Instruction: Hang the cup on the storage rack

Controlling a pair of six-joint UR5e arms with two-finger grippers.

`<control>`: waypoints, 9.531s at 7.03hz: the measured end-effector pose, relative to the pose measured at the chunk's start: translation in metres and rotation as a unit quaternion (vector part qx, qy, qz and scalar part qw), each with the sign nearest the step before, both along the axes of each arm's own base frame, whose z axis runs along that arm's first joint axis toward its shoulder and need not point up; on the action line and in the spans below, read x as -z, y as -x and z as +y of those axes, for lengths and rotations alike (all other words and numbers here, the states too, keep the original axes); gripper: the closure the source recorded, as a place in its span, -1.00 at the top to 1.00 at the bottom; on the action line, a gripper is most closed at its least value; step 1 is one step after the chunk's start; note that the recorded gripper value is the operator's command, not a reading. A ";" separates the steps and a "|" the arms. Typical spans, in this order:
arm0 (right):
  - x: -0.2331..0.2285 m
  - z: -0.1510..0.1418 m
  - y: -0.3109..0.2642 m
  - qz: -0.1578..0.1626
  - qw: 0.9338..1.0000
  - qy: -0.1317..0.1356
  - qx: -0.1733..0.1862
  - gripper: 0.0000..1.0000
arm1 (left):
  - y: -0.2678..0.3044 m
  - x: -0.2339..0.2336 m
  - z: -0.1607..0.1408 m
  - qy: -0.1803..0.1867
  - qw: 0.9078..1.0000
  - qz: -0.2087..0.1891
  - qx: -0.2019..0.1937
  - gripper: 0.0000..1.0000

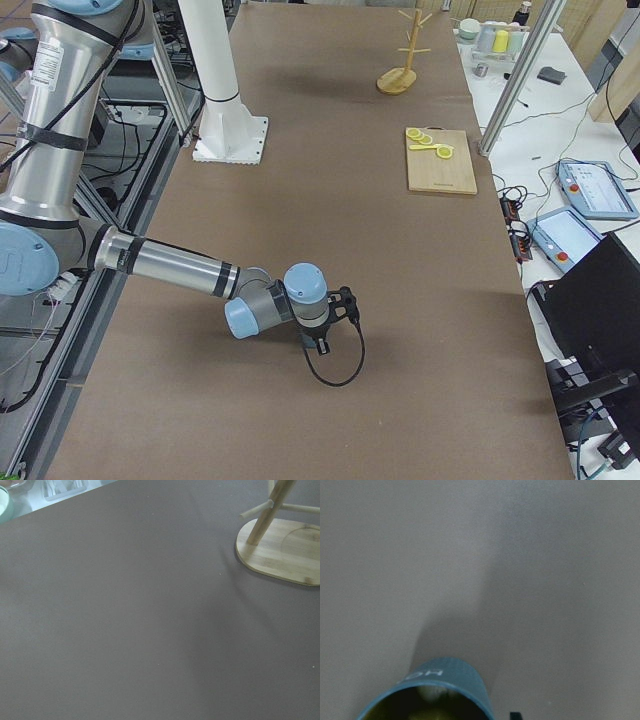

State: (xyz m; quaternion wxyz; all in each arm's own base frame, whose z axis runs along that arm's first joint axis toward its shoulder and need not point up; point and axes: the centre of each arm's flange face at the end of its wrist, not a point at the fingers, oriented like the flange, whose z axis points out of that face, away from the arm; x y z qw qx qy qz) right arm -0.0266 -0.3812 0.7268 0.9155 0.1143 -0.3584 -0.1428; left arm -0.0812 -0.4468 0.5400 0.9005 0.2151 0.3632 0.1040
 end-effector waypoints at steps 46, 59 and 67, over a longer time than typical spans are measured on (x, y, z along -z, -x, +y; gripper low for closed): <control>0.288 -0.183 0.078 0.034 0.981 0.141 -0.128 1.00 | -0.062 0.074 -0.022 -0.103 0.990 0.085 -0.043 0.98; 0.094 -0.030 -0.080 0.012 0.984 0.137 -0.116 1.00 | -0.544 0.205 -0.061 -0.284 0.938 0.168 -0.106 0.86; 0.097 -0.033 -0.079 0.008 0.984 0.137 -0.116 1.00 | -0.641 0.236 0.014 -0.311 0.924 0.199 -0.096 0.24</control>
